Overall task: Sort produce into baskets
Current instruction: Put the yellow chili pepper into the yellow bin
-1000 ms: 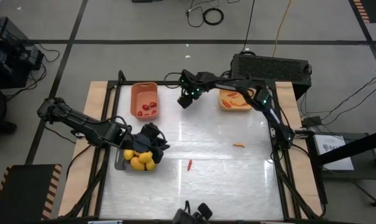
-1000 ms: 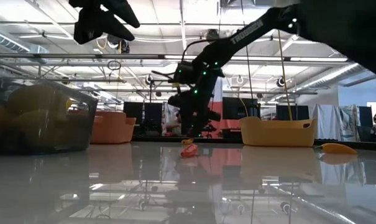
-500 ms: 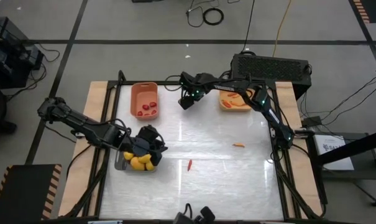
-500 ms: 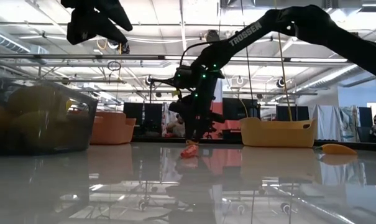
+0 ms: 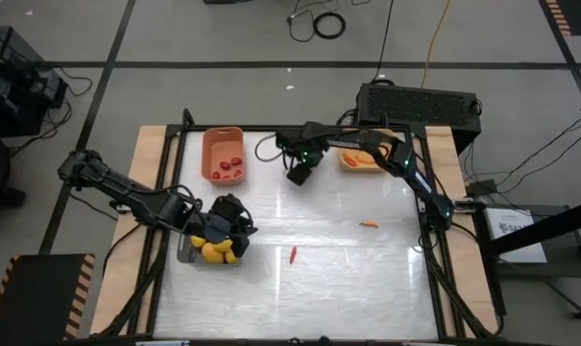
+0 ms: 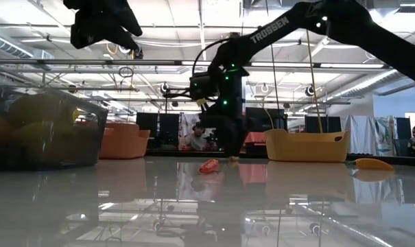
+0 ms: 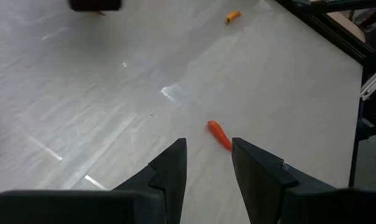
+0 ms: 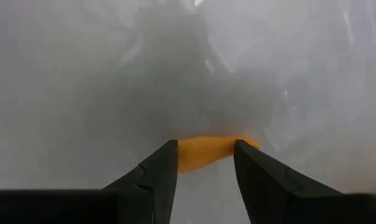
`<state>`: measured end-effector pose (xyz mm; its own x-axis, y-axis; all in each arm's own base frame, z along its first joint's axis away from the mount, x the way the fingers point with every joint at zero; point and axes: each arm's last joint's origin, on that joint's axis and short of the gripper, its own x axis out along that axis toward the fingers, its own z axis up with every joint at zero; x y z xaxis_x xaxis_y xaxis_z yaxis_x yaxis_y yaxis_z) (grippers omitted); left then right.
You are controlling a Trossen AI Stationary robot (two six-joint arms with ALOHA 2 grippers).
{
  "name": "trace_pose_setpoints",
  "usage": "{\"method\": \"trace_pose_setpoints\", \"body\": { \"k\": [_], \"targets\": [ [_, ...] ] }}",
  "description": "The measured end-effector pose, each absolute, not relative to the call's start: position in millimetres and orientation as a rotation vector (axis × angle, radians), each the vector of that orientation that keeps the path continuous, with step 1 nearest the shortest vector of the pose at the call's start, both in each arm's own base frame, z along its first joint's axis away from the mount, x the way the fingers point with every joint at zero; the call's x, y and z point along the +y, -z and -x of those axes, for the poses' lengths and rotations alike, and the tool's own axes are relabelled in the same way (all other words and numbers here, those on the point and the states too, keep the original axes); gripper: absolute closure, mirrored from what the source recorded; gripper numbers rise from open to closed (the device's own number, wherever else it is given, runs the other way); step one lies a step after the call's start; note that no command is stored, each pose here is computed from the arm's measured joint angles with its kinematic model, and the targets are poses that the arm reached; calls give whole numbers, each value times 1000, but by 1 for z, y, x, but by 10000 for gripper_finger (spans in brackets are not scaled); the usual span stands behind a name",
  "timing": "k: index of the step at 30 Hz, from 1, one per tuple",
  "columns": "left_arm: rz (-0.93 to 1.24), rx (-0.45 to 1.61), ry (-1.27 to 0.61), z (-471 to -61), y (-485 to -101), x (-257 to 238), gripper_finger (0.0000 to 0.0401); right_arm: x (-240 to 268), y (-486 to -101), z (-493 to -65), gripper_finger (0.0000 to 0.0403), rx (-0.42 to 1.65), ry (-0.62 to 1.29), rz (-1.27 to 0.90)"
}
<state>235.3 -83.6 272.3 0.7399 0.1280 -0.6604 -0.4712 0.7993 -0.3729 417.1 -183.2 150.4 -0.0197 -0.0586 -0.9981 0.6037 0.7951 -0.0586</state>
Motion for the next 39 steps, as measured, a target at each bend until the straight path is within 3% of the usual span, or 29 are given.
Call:
{"method": "trace_pose_setpoints", "body": {
  "k": [12, 20, 28, 34, 39],
  "targets": [
    [552, 666, -339, -234, -272, -86, 267, -88, -151, -430, 253, 1705, 388, -303],
    [545, 672, -324, -233, -272, -90, 267, -29, -181, -430, 253, 1638, 401, -141],
    [523, 672, -341, -232, -271, -89, 267, -8, -173, -395, 253, 1576, 485, -250],
    [507, 667, -358, -234, -272, -83, 267, -22, -158, -383, 253, 1419, 527, -386],
    [516, 666, -372, -236, -271, -78, 267, -26, -153, -379, 253, 1407, 557, -399]
  ]
}}
